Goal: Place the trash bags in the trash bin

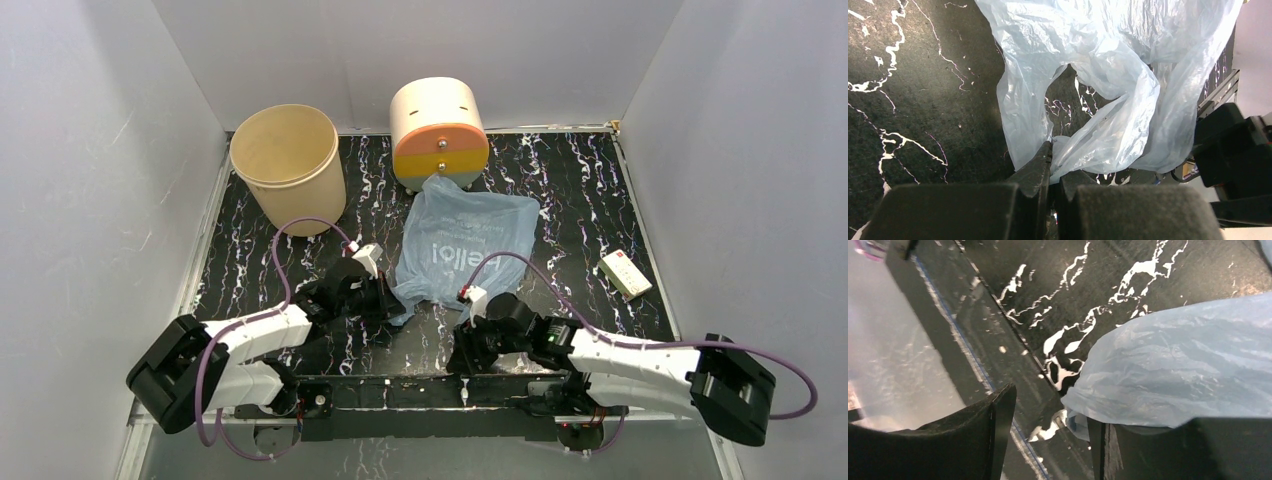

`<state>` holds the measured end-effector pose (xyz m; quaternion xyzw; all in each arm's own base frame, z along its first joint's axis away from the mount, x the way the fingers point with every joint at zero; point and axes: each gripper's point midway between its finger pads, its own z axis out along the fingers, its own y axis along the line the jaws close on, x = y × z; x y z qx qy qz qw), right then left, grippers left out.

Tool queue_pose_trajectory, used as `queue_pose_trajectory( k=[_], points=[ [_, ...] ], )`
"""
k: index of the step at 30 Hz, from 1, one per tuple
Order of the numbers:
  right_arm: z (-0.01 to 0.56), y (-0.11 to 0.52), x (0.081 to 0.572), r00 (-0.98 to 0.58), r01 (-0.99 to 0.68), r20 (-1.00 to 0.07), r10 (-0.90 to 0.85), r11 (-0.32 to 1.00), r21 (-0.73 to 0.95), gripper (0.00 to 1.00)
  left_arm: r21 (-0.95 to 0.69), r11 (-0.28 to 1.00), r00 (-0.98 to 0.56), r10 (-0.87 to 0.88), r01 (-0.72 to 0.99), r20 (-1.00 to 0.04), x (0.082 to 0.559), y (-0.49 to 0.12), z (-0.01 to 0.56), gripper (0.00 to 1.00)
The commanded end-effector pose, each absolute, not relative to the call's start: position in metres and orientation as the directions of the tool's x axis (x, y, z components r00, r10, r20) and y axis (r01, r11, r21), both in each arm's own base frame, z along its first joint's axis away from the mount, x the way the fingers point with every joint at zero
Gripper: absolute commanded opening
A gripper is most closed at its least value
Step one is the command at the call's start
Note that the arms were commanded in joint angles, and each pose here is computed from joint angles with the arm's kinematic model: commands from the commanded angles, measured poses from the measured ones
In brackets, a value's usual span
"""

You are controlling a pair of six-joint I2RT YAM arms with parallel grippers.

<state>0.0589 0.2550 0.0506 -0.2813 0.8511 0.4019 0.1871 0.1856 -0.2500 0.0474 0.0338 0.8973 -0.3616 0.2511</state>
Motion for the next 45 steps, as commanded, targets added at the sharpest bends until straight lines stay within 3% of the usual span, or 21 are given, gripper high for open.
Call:
queue_pose_trajectory(
  k=[1, 3, 6, 10, 13, 15, 17, 21, 25, 28, 32, 38, 42, 45],
  points=[
    [0.052, 0.268, 0.088, -0.648, -0.719, -0.695, -0.313, 0.553, 0.421, 0.58, -0.641, 0.725, -0.868, -0.122, 0.254, -0.481, 0.184, -0.252, 0.05, 0.0],
    [0.05, 0.266, 0.098, -0.626, -0.716, -0.72, -0.3, 0.587, 0.378, 0.56, -0.637, 0.728, -0.864, -0.124, 0.255, -0.488, 0.184, -0.25, 0.051, 0.0],
    [0.052, 0.269, 0.106, -0.598, -0.718, -0.755, -0.268, 0.599, 0.355, 0.62, -0.631, 0.732, -0.863, -0.12, 0.257, -0.491, 0.183, -0.248, 0.051, 0.0],
    [0.052, 0.27, 0.114, -0.574, -0.711, -0.785, -0.232, 0.617, 0.338, 0.59, -0.633, 0.73, -0.865, -0.118, 0.258, -0.488, 0.182, -0.248, 0.051, 0.0],
    [0.048, 0.271, 0.114, -0.572, -0.716, -0.78, -0.254, 0.618, 0.324, 0.44, -0.634, 0.728, -0.862, -0.12, 0.26, -0.492, 0.182, -0.248, 0.053, 0.0],
    [0.048, 0.272, 0.111, -0.576, -0.725, -0.77, -0.275, 0.606, 0.326, 0.24, -0.634, 0.727, -0.861, -0.119, 0.263, -0.494, 0.183, -0.249, 0.054, 0.0],
    [0.054, 0.275, 0.111, -0.601, -0.706, -0.756, -0.26, 0.616, 0.35, 0.12, -0.638, 0.719, -0.86, -0.112, 0.276, -0.497, 0.182, -0.251, 0.057, 0.0],
    [0.101, 0.299, 0.109, -0.656, -0.659, -0.749, -0.094, 0.555, 0.508, 0.1, -0.668, 0.666, -0.855, -0.087, 0.332, -0.511, 0.179, -0.26, 0.068, 0.0],
    [0.138, 0.318, 0.114, -0.79, -0.546, -0.613, 0.023, 0.431, 0.719, 0.08, -0.739, 0.525, -0.85, -0.055, 0.421, -0.523, 0.166, -0.28, 0.093, 0.0],
    [0.166, 0.32, 0.137, -0.842, -0.445, -0.515, 0.164, 0.33, 0.833, 0.11, -0.771, 0.418, -0.848, -0.006, 0.48, -0.53, 0.155, -0.292, 0.113, 0.0],
    [0.193, 0.331, 0.145, -0.824, -0.481, -0.528, 0.208, 0.238, 0.844, 0.21, -0.768, 0.364, -0.826, 0.003, 0.527, -0.564, 0.152, -0.298, 0.131, 0.0],
    [0.193, 0.343, 0.147, -0.83, -0.493, -0.525, 0.187, 0.196, 0.848, 0.32, -0.783, 0.298, -0.819, -0.007, 0.546, -0.574, 0.151, -0.306, 0.148, 0.01],
    [0.196, 0.343, 0.144, -0.832, -0.496, -0.519, 0.195, 0.157, 0.854, 0.51, -0.786, 0.286, -0.817, -0.018, 0.549, -0.577, 0.151, -0.306, 0.151, 0.02],
    [0.192, 0.338, 0.154, -0.817, -0.484, -0.529, 0.229, 0.226, 0.845, 0.54, -0.789, 0.286, -0.82, -0.019, 0.544, -0.572, 0.149, -0.305, 0.15, 0.02]
  ],
)
